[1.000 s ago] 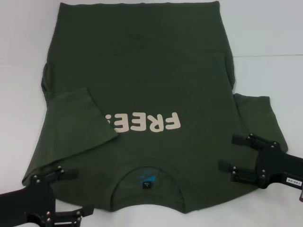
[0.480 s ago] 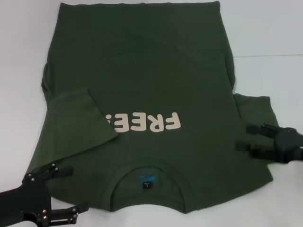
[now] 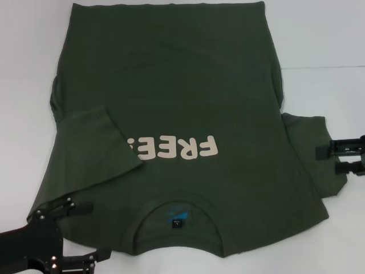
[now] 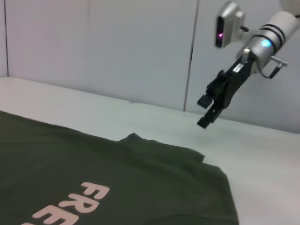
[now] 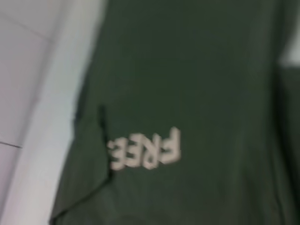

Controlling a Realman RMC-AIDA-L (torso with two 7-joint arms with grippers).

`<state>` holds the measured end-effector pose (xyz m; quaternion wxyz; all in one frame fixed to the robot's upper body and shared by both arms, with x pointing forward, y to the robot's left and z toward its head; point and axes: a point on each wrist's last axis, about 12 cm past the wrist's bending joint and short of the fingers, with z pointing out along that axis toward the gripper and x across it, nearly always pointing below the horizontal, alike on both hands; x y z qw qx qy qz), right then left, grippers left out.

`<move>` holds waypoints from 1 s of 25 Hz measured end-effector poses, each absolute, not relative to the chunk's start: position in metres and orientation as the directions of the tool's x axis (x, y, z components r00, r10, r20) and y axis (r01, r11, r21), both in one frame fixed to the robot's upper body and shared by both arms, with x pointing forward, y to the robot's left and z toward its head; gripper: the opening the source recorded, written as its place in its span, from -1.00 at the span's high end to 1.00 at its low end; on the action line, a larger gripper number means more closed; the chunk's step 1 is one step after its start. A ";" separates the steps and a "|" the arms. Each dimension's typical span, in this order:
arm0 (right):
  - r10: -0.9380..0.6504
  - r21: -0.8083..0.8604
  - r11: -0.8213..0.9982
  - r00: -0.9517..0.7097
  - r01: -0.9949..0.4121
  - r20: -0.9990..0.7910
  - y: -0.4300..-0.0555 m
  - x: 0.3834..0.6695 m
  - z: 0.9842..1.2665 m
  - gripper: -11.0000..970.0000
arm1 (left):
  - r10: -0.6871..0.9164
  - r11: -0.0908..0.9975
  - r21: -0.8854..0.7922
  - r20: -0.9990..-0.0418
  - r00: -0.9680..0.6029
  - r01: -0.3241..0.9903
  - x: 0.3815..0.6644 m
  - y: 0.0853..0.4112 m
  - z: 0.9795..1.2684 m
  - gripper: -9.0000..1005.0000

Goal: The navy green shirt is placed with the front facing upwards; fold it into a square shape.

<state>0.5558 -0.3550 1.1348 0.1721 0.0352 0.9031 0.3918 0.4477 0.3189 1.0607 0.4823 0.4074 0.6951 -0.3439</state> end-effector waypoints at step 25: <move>0.423 0.608 0.723 -0.906 0.327 -0.016 -0.371 0.569 1.107 -0.89 | 0.248 0.417 -0.101 -0.943 -0.221 0.903 0.454 0.319 1.067 -0.91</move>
